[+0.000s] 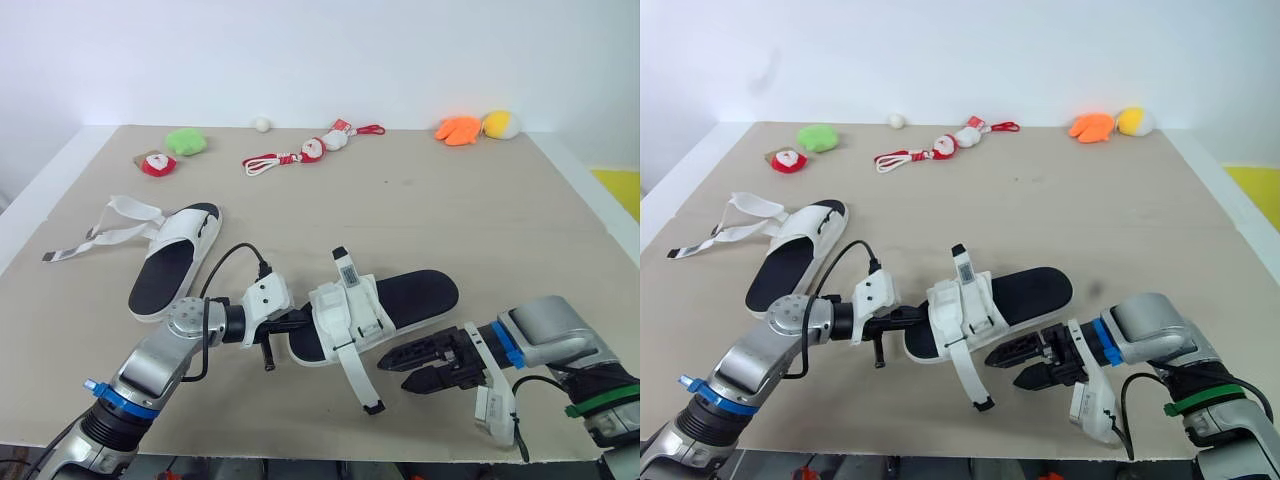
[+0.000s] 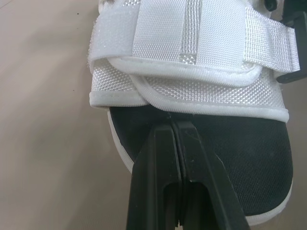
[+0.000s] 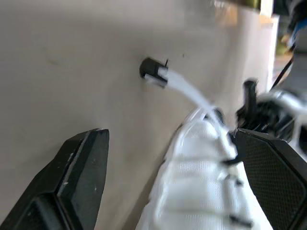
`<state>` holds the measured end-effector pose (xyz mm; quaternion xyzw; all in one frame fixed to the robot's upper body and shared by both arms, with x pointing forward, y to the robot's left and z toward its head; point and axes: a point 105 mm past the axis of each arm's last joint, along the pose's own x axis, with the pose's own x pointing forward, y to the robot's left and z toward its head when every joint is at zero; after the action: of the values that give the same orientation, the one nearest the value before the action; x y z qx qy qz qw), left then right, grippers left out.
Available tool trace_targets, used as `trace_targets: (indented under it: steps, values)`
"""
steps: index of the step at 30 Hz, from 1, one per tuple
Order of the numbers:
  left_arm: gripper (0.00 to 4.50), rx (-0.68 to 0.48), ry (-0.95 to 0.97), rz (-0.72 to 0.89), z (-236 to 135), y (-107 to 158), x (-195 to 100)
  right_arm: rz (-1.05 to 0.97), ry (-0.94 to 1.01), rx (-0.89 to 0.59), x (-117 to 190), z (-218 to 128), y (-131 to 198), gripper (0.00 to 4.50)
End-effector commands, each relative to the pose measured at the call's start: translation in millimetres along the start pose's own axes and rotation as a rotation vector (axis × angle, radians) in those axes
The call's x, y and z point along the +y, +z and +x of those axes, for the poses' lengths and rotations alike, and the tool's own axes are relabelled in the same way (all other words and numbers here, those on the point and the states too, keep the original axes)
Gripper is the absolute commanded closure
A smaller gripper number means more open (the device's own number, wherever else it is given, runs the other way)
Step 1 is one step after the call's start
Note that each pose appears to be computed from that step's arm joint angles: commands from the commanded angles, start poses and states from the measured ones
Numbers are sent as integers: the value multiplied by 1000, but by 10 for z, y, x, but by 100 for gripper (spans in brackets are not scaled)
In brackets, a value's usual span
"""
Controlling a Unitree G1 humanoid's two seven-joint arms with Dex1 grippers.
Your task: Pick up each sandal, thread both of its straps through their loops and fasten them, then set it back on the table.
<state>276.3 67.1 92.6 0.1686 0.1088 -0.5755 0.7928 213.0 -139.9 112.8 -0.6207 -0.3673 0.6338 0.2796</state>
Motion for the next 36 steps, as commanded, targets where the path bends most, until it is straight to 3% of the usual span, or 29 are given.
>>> trace_targets:
  steps: [1, 13, 17, 22, 23, 28, 36]
  values:
    - [450, 113, -62, -85, 51, -329, -152, -61, 15, -47, 11, 147, 84, 2]
    - [450, 115, -60, -88, 41, -336, -156, -131, 18, -75, -13, 314, 132, 2]
    - [450, 113, -58, -88, 41, -328, -146, -134, 37, -87, 17, 344, 131, 135]
    - [450, 114, -57, -89, 47, -339, -150, -118, 64, -100, 92, 366, 140, 409]
    - [450, 114, -57, -89, 50, -340, -148, -111, 67, -105, 109, 364, 149, 446]
    - [450, 116, -55, -89, 51, -346, -134, -59, -6, -157, 34, 292, 254, 446]
    - [450, 122, -60, -85, 40, -355, -111, 263, -165, -201, -702, 30, 231, 446]
